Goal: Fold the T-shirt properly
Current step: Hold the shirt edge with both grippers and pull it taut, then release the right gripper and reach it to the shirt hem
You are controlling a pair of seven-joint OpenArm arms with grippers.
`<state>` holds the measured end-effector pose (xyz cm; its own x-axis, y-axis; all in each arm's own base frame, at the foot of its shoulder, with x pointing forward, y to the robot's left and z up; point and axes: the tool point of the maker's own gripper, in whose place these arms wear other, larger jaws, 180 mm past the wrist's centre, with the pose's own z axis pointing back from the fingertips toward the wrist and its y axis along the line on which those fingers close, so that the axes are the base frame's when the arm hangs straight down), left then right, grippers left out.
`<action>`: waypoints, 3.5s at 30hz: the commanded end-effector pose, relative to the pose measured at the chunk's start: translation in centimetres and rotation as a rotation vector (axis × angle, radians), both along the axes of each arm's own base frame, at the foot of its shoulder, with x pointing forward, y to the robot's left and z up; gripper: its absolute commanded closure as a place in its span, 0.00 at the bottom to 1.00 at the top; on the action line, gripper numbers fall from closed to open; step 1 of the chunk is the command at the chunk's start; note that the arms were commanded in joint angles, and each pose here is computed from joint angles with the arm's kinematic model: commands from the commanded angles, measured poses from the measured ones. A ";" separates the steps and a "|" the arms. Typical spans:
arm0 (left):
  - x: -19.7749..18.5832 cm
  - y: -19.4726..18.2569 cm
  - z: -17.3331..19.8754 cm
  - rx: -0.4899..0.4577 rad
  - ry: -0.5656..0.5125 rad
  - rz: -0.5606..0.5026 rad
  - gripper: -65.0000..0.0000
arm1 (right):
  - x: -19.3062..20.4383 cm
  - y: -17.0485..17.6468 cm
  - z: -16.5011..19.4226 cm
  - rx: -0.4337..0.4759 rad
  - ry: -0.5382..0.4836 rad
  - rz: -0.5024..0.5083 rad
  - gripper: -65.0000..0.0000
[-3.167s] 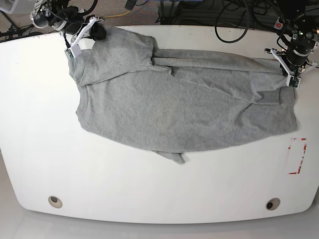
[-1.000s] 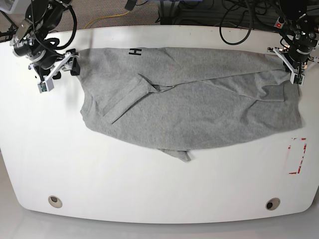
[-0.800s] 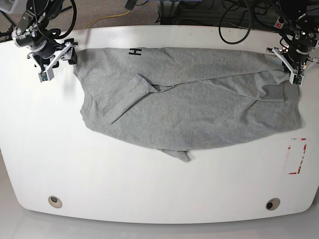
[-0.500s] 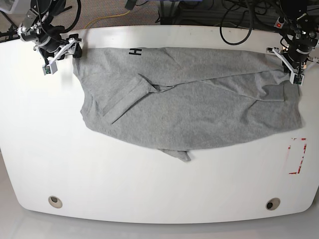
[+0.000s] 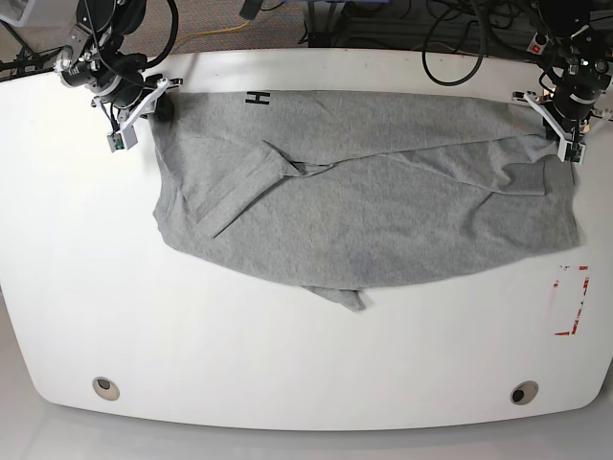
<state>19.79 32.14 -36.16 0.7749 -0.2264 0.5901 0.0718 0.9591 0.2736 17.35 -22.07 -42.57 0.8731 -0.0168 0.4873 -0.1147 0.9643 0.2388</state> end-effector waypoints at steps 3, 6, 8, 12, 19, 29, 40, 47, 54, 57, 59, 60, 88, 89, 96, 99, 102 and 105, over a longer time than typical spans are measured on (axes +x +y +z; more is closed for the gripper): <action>-0.3 0.3 0.5 0.018 -0.005 -0.012 1.00 | -0.7 -3.0 0.6 -0.075 0.022 -0.019 0.97; -0.9 0.4 0.2 0.020 0.014 -0.009 1.00 | -1.4 -4.8 0.9 -0.102 0.028 -0.062 0.97; -1.6 0.5 -0.1 0.023 0.032 -0.007 1.00 | -2.2 -5.9 1.1 -0.124 0.043 -0.066 0.97; -2.9 0.5 -0.7 0.024 0.067 -0.008 1.00 | -2.6 -7.1 1.4 -0.154 0.053 -0.064 0.97; -4.8 0.9 -1.3 0.037 0.125 -0.017 0.75 | -3.6 -7.4 1.2 -0.162 0.076 -0.060 0.97; -5.1 2.3 -0.6 0.034 0.137 -0.022 0.45 | -3.6 -7.3 1.2 -0.161 0.076 -0.059 0.96; -4.5 4.7 2.2 -0.136 0.080 0.007 0.44 | -4.5 -7.9 2.1 -0.197 0.074 -0.060 0.58; -4.6 3.5 1.8 -0.241 0.074 -0.021 0.41 | -4.5 -8.0 2.4 -0.203 0.067 -0.060 0.38; -3.8 2.8 2.2 -0.265 0.041 -0.034 0.41 | -3.6 -6.8 4.8 -0.186 -0.020 -0.024 0.37; -2.0 3.1 3.0 -0.248 -0.004 -0.036 0.42 | -2.9 -6.6 5.7 -0.198 -0.052 -0.012 0.37; -1.8 3.7 2.9 -0.213 0.006 -0.026 0.42 | -1.8 -6.6 6.2 -0.202 -0.083 -0.013 0.38; -1.5 3.8 3.0 -0.201 0.005 -0.024 0.42 | -1.2 -6.6 6.4 -0.201 -0.097 -0.014 0.38; 4.8 6.6 4.6 0.050 -0.033 0.100 0.42 | 20.0 -1.0 7.6 -0.215 -0.242 0.164 0.38; 4.8 6.6 4.6 0.050 -0.033 0.100 0.42 | 20.6 -0.2 7.4 -0.200 -0.243 0.186 0.38; 4.6 6.6 4.4 0.050 -0.026 0.100 0.42 | 25.3 6.6 6.4 -0.076 -0.254 0.317 0.38; 4.5 6.6 4.4 0.050 -0.025 0.100 0.42 | 26.6 8.8 6.2 -0.024 -0.263 0.342 0.38; 4.5 6.6 4.4 0.050 -0.025 0.102 0.42 | 27.8 11.1 6.3 0.027 -0.284 0.362 0.38; 4.2 6.6 4.2 0.051 -0.016 0.102 0.42 | 28.4 12.7 6.1 0.054 -0.299 0.385 0.38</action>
<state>23.64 38.19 -33.21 0.8040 -0.1576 0.5733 -0.0251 0.9544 0.2976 44.01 -9.77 -38.44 0.6865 0.2630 0.6779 -0.5177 0.8314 0.2017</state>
